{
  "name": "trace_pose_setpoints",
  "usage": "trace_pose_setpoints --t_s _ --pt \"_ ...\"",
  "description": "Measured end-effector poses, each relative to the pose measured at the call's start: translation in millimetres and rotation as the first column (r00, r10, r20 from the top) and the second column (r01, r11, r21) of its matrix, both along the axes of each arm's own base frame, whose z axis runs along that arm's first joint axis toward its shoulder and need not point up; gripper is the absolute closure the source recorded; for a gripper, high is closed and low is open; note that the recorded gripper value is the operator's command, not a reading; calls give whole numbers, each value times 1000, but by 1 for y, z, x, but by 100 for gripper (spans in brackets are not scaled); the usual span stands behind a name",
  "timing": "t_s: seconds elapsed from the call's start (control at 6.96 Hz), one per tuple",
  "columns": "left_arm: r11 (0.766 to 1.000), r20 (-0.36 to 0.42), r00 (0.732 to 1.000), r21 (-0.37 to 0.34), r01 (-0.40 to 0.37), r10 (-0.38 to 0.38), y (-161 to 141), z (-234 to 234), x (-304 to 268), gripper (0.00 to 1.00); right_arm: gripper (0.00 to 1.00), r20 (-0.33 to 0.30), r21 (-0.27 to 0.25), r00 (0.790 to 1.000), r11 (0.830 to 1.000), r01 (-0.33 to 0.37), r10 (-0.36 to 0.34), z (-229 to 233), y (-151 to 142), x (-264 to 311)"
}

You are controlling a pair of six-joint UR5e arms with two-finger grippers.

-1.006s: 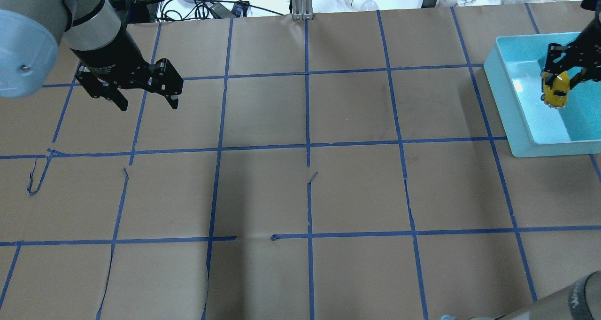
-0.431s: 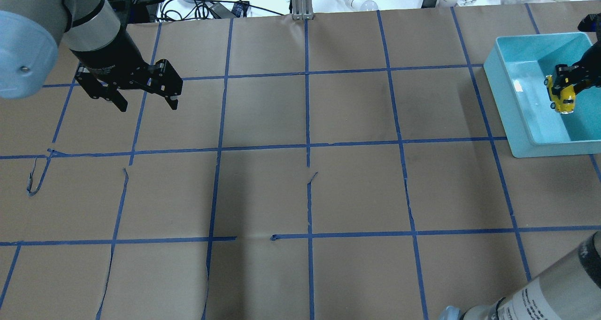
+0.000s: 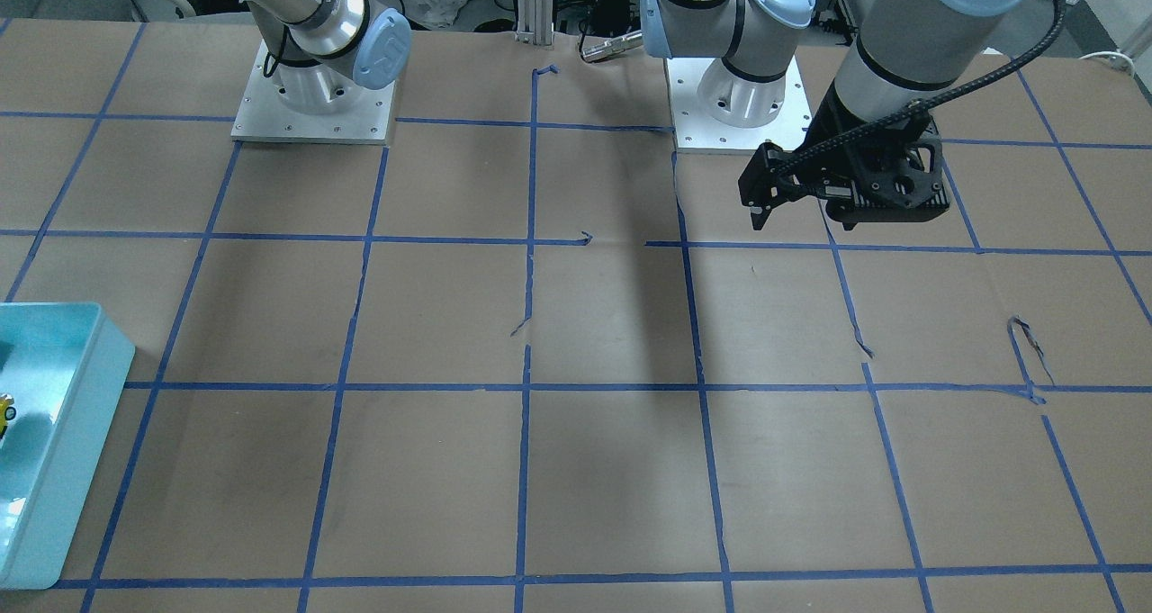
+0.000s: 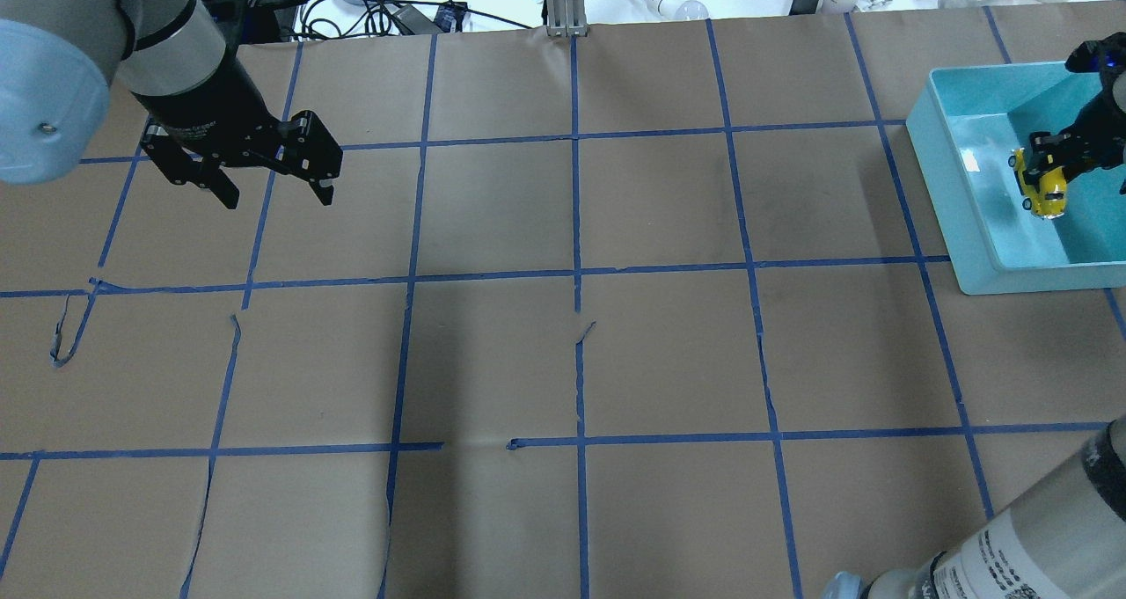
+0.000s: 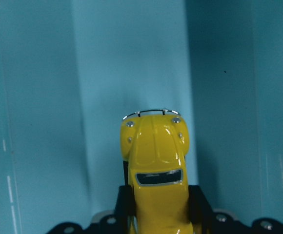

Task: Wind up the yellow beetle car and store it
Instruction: 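Open the right gripper and raise it out of the bin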

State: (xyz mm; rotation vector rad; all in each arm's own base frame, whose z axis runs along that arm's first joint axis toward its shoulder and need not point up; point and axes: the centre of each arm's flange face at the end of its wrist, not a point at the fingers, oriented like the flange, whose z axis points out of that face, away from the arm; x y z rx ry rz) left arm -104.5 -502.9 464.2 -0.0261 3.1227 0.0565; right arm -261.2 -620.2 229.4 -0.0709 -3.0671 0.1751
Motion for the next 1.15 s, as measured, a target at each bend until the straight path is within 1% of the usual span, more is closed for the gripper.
trace_pose_setpoints --t_s 0.14,0.29,0.43,0.58,0.72,0.86,1.15 --pt "1000 0 1000 0 -1 1 0 0 0 0 9 -3 -3 1000 1000 -5 5 -4 0 0" --pt "1000 0 1000 0 -1 1 -1 0 0 0 0 -8 -11 1000 1000 -7 7 -3 -1 -1" --pt "1000 0 1000 -1 1 -1 -1 0 0 0 0 -19 -25 1000 1000 -7 6 7 -1 -1" --pt "1000 -1 1000 -1 2 -2 -1 0 0 0 0 -34 -49 999 999 -6 5 27 -2 2" --pt "1000 -1 1000 -1 1 -1 -1 0 0 0 0 -50 -70 999 997 -20 17 55 -4 16" --pt "1000 0 1000 0 1 -1 -1 0 1 0 0 -56 -76 997 996 -53 48 86 -3 44" --pt "1000 0 1000 0 -1 1 0 0 1 0 0 -32 -86 990 986 -143 141 153 7 132"
